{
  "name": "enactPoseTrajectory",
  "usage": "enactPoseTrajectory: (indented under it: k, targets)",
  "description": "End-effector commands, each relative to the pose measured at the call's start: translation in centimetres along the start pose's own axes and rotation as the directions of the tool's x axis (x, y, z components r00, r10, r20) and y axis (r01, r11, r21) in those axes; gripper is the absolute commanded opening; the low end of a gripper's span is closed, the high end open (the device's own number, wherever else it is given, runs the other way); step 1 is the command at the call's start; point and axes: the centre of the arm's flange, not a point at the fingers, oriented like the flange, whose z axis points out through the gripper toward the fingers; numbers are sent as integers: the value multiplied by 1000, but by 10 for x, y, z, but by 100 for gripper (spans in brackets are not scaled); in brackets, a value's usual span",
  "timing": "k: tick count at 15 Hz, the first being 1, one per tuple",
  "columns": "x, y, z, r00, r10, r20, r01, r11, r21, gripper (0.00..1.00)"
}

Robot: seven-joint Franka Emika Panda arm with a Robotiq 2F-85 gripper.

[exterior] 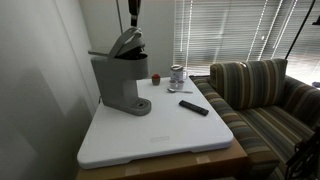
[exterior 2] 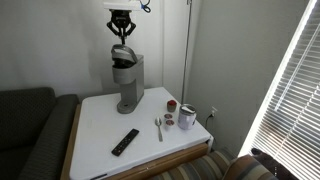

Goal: Push the lid of the coffee machine downwards

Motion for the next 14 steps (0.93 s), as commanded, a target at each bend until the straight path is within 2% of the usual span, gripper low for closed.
enactPoseTrajectory:
  k: [1,9,14]
  targets:
    - [12,11,-1,1000,-13,8,12,999,30,0]
    - [11,2,20,995,-16,101,5,995,104,0]
    - [6,2,46,994,-25,107,9,989,147,0]
